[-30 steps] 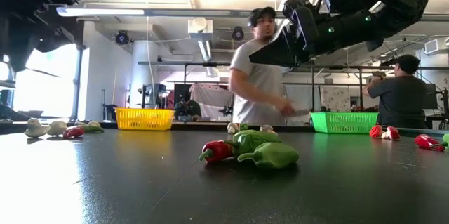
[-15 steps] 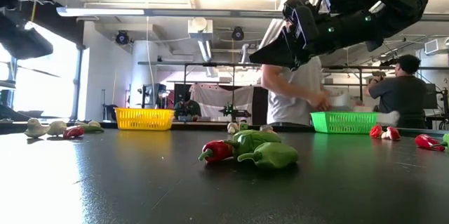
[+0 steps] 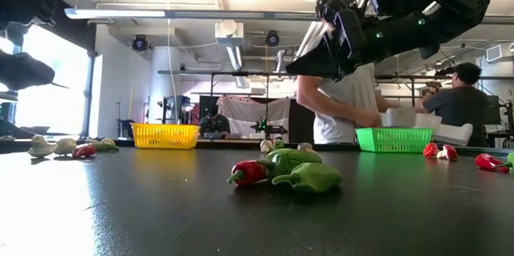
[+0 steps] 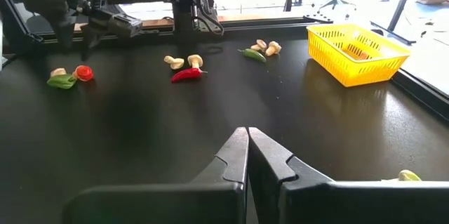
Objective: Sort produce into baskets
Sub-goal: Put the red mushroom into the yellow bin, then put the green bell pepper into the blue bin
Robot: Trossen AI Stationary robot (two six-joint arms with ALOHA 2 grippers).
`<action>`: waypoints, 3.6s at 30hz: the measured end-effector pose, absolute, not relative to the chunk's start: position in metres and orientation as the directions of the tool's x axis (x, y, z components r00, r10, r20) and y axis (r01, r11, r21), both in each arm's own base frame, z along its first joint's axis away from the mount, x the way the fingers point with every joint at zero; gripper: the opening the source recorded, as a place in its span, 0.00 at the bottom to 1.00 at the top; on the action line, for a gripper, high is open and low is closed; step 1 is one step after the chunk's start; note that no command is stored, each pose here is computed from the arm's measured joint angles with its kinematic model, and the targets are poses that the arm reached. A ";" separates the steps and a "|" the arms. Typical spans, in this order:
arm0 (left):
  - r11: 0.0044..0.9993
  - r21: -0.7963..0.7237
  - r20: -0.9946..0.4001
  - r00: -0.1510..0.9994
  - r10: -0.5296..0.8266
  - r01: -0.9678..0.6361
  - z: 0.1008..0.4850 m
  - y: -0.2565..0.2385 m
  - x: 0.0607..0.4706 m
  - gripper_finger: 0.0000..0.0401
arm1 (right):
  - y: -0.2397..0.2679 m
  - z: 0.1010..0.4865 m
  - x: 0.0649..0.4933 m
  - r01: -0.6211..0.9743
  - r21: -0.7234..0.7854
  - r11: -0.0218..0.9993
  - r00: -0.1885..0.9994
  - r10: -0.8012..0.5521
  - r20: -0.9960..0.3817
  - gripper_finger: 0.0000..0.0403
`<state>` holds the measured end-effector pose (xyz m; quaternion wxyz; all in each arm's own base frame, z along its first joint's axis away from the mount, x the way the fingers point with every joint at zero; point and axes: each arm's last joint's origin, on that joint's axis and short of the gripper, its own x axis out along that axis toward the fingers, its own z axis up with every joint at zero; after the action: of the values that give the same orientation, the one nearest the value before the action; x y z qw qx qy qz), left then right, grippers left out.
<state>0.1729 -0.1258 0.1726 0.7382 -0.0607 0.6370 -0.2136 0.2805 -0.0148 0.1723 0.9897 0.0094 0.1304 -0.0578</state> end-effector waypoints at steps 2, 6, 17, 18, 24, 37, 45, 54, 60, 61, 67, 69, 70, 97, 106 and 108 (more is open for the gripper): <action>0.907 -0.355 -0.920 0.089 -0.382 0.227 0.170 -0.127 0.173 0.35 | -0.015 0.172 0.281 0.117 0.003 0.993 0.959 -0.112 -0.261 0.00; 0.918 -0.335 -0.932 0.069 -0.356 0.210 0.163 -0.130 0.174 0.39 | -0.015 0.171 0.280 0.117 0.003 0.993 0.957 -0.112 -0.268 0.00; 0.953 -0.250 -0.962 0.069 -0.265 0.173 0.150 -0.132 0.178 0.39 | -0.015 0.170 0.280 0.117 0.002 0.993 0.953 -0.112 -0.280 0.00; 0.955 -0.244 -0.963 0.075 -0.259 0.168 0.150 -0.132 0.178 0.38 | -0.015 0.170 0.280 0.117 0.003 0.993 0.953 -0.112 -0.281 0.00; 0.952 -0.248 -0.959 0.092 -0.267 0.177 0.150 -0.133 0.179 0.29 | -0.015 0.170 0.280 0.126 0.003 0.992 0.952 -0.121 -0.281 0.00; 0.949 -0.261 -0.952 0.114 -0.283 0.174 0.157 -0.120 0.184 0.02 | -0.015 0.170 0.280 0.127 0.002 0.992 0.951 -0.122 -0.283 0.00; 0.981 -0.195 -0.945 0.267 -0.188 0.002 0.183 -0.075 0.189 0.01 | -0.015 0.169 0.280 0.128 0.002 0.992 0.950 -0.122 -0.287 0.00; 0.964 -0.057 -0.886 0.459 0.071 -0.260 0.208 0.001 0.192 0.01 | -0.015 0.168 0.279 0.136 0.019 0.991 0.945 -0.124 -0.303 0.00; 0.909 0.031 -0.810 0.523 0.266 -0.415 0.215 0.051 0.197 0.01 | -0.016 0.167 0.279 0.155 0.012 0.988 0.938 -0.143 -0.315 0.00; 0.895 0.043 -0.791 0.532 0.302 -0.445 0.216 0.059 0.198 0.01 | -0.016 0.166 0.279 0.158 0.011 0.987 0.936 -0.146 -0.320 0.00; 0.763 0.068 -0.694 0.519 0.499 -0.643 0.222 0.111 0.191 0.01 | -0.016 0.165 0.278 0.166 0.032 0.986 0.931 -0.146 -0.335 0.00; 0.712 0.071 -0.685 0.484 0.544 -0.699 0.222 0.127 0.183 0.01 | -0.016 0.164 0.278 0.166 0.032 0.986 0.930 -0.146 -0.339 0.00; 0.688 0.078 -0.686 0.462 0.562 -0.721 0.222 0.134 0.179 0.01 | -0.016 0.164 0.278 0.166 0.032 0.986 0.930 -0.146 -0.339 0.00; 0.576 0.077 -0.748 0.335 0.573 -0.814 0.169 0.212 0.163 0.19 | -0.015 0.164 0.278 0.168 0.050 0.984 0.931 -0.142 -0.337 0.00; 0.607 0.105 -0.704 0.372 0.605 -0.788 0.173 0.214 0.167 0.13 | -0.017 0.165 0.278 0.234 0.082 0.969 0.925 -0.196 -0.325 0.00; 0.622 0.093 -0.665 0.416 0.620 -0.778 0.172 0.211 0.169 0.07 | -0.021 0.166 0.278 0.305 0.088 0.948 0.911 -0.264 -0.316 0.00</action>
<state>0.1692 0.2113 0.1722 0.8335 -0.1158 0.3409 0.4191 0.2779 -0.0207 0.1661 0.9752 0.0680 0.1520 -0.1459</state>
